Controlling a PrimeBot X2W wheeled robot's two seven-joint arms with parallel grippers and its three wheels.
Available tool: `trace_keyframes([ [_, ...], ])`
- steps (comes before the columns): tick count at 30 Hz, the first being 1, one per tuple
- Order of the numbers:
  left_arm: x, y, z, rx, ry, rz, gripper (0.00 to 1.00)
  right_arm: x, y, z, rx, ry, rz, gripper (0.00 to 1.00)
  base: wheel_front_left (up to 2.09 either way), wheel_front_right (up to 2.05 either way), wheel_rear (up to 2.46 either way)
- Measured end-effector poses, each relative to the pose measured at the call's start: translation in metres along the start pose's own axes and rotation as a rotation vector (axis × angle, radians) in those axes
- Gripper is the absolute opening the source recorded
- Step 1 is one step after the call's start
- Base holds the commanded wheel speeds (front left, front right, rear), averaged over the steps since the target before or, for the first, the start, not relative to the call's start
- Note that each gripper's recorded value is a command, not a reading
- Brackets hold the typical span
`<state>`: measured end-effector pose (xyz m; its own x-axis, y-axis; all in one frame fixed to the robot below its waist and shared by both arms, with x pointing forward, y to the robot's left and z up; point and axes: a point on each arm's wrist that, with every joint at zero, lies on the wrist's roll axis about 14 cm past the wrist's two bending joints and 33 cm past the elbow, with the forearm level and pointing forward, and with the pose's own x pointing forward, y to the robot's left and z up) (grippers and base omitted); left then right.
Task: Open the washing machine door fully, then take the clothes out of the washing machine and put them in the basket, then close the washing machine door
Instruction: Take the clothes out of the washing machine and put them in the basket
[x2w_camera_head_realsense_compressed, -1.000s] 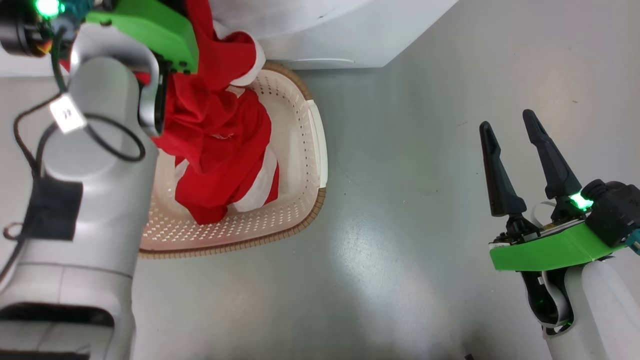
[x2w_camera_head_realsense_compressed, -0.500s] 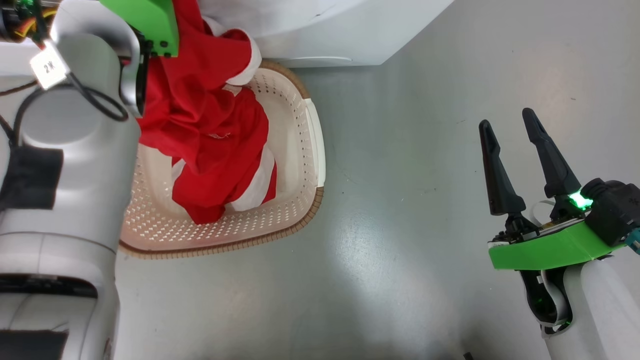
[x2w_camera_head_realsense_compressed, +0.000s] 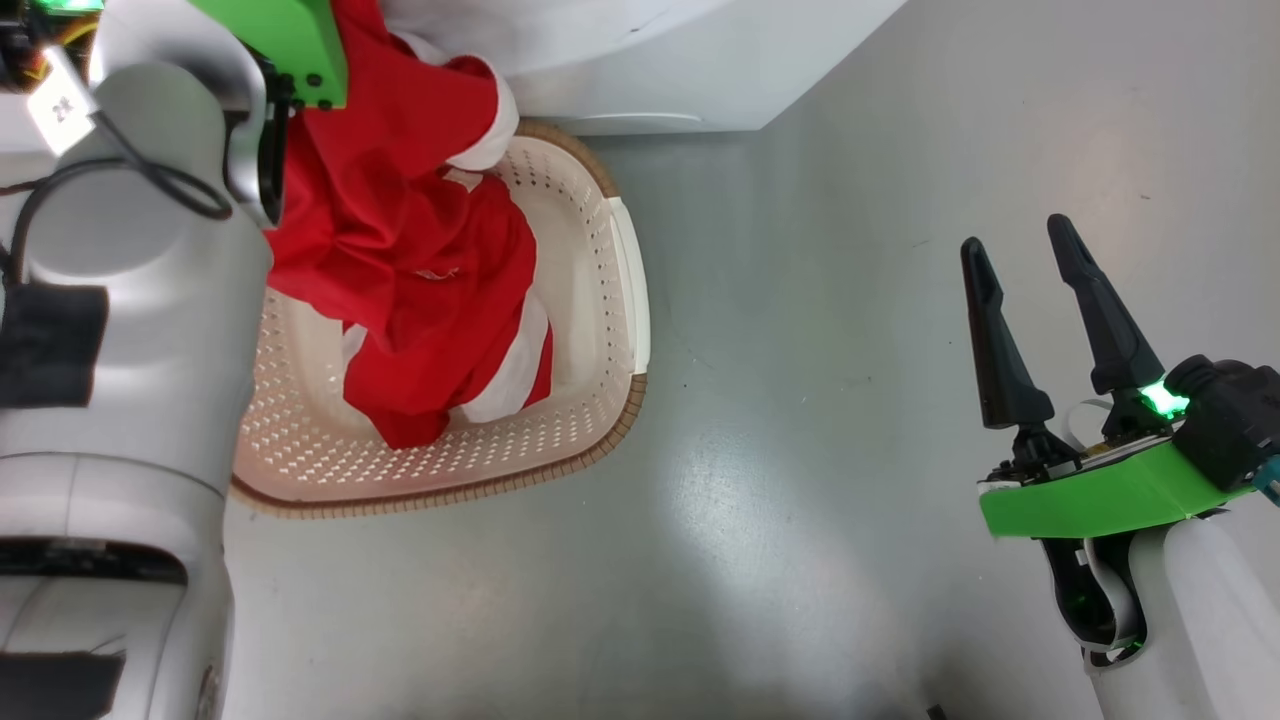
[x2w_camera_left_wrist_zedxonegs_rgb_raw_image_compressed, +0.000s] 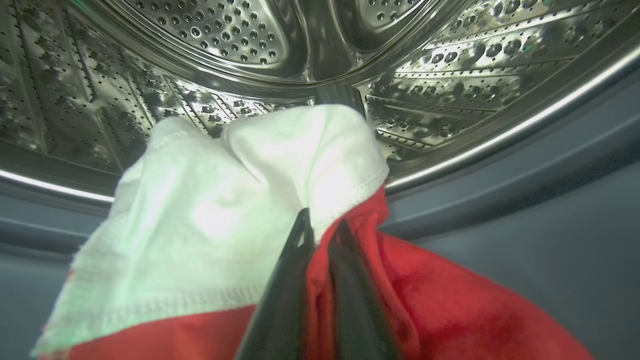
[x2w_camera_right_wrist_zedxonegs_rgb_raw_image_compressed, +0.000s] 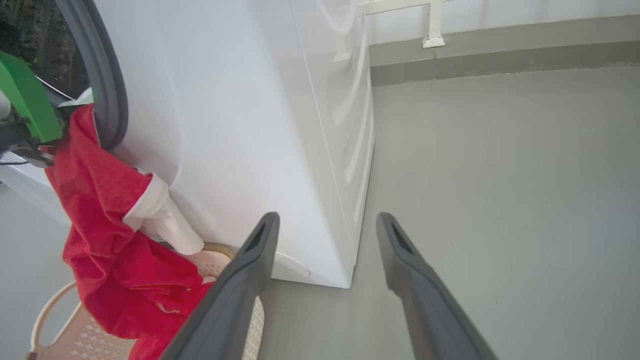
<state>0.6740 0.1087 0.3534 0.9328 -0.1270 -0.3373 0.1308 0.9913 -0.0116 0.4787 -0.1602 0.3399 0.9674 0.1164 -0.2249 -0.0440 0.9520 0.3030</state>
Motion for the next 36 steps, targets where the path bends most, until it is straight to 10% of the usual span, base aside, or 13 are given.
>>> trace_keyframes([
  [19,-0.072,0.038,0.031,-0.186,-0.316,0.117,0.00,0.005,0.012,0.009,0.007,-0.027,0.032,1.00,0.00,0.00,0.00],
  [36,-0.125,-0.009,-0.069,-0.263,-0.091,0.050,0.00,0.001,0.014,0.009,0.002,-0.020,0.038,1.00,0.00,0.00,0.00],
])
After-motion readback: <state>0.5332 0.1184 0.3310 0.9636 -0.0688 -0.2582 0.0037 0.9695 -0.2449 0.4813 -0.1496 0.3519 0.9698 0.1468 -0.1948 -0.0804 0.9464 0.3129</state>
